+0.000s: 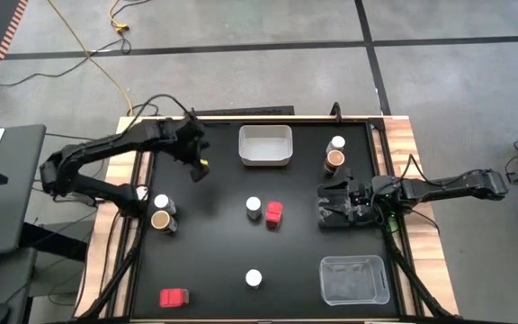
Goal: Sort spices by type
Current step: Put the top left red seasoning can into the gray bin
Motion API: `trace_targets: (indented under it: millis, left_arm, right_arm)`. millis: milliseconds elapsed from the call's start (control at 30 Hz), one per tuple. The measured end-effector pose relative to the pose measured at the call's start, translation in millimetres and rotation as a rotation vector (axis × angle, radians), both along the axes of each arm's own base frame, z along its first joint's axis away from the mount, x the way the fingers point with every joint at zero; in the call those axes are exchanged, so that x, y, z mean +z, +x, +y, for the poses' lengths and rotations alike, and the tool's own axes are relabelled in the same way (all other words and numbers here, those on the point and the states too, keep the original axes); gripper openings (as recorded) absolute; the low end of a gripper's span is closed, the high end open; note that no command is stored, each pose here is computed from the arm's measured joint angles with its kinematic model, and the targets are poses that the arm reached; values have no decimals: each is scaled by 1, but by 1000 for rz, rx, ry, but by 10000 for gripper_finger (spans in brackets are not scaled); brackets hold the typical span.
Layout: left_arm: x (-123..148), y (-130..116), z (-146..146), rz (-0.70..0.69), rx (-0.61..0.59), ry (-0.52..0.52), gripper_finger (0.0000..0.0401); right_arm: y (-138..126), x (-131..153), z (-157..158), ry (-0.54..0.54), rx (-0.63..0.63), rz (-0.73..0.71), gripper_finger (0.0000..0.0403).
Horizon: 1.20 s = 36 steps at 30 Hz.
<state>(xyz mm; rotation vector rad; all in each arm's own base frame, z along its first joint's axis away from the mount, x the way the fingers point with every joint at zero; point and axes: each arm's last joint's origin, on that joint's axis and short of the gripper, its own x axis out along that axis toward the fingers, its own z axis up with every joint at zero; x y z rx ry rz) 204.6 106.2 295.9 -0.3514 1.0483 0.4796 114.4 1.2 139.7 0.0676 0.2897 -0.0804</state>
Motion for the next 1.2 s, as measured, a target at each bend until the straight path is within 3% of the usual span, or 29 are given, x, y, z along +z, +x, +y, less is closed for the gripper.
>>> trace_targets:
  millis: [133,533,600,767,900,1100,1200]
  left_arm:
    - [-2,-20,25,19,263,-49,343]
    - [-5,-73,68,71,622,-125,343]
    - [-5,-76,72,71,593,-115,343]
    - [4,-75,75,75,337,-44,343]
    - [27,-65,87,58,348,-34,343]
    - [42,-48,110,254,252,-74,343]
    - [35,-42,121,317,370,-131,343]
  right_arm:
    - [0,0,0,0,0,0,368]
    - [0,0,0,0,0,0,368]
    - [0,0,0,-1,0,0,368]
    - [0,0,0,-3,1,0,368]
    - [0,0,0,-3,1,0,368]
    - [0,0,0,-3,1,0,368]
    - [0,0,0,-3,1,0,368]
